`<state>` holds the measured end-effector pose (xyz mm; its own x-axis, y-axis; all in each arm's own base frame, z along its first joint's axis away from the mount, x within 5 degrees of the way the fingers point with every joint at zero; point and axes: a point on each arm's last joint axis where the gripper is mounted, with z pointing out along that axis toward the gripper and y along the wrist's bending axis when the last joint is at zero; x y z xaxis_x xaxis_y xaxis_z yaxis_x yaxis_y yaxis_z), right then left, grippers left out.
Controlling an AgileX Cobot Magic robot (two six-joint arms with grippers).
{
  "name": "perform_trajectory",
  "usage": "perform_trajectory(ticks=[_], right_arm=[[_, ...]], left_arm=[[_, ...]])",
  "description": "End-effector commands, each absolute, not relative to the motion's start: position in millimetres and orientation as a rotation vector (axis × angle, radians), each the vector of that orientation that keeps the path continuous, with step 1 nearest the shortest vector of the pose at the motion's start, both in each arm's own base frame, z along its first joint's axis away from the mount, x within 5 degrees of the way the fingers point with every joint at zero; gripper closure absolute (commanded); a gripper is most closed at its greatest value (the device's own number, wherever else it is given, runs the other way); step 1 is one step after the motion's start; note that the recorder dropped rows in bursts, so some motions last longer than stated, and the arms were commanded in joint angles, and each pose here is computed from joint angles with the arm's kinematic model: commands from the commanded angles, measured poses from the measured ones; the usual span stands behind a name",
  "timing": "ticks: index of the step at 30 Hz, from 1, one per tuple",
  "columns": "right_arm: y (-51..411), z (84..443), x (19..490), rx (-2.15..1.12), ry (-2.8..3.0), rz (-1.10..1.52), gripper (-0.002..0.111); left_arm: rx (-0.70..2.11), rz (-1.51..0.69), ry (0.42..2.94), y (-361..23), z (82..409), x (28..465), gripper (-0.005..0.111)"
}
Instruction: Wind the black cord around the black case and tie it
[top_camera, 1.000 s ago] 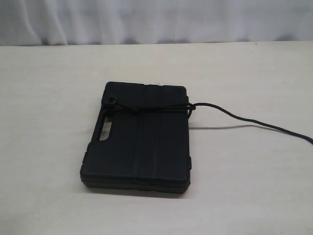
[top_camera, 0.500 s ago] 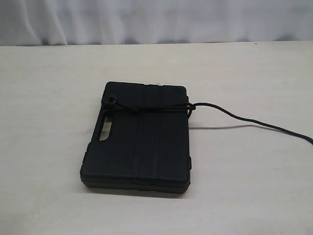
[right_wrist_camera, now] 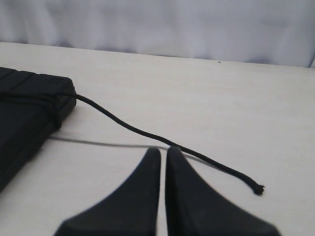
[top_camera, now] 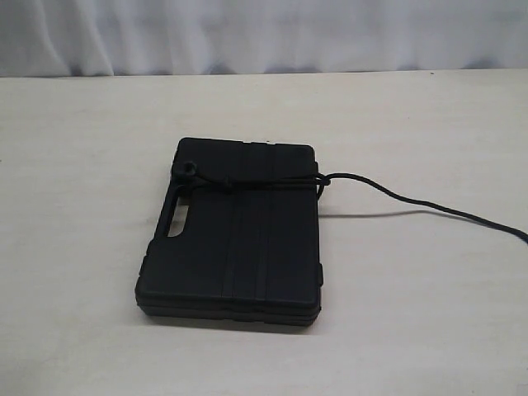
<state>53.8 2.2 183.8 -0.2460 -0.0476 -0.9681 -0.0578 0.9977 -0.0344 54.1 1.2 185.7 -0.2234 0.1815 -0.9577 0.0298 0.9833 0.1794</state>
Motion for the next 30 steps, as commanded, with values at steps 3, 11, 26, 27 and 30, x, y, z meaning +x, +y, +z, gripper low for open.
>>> perform_trajectory(ticks=[3, 11, 26, 27, 30], right_arm=[[2.5, 182.3, 53.5, -0.060, 1.825, 0.024, 0.104], [2.5, 182.3, 53.5, -0.060, 1.825, 0.024, 0.104], [2.5, 182.3, 53.5, -0.060, 1.825, 0.024, 0.104], [2.5, 182.3, 53.5, -0.060, 1.825, 0.024, 0.104], [2.5, 182.3, 53.5, -0.060, 1.825, 0.024, 0.104]], left_arm=[[0.156, 0.125, 1.786, 0.4, 185.4, 54.3, 0.107], [0.157, 0.126, 1.786, 0.4, 185.4, 54.3, 0.107], [0.156, 0.125, 1.786, 0.4, 185.4, 54.3, 0.107], [0.156, 0.125, 1.786, 0.4, 185.4, 54.3, 0.107], [0.156, 0.125, 1.786, 0.4, 185.4, 54.3, 0.107]])
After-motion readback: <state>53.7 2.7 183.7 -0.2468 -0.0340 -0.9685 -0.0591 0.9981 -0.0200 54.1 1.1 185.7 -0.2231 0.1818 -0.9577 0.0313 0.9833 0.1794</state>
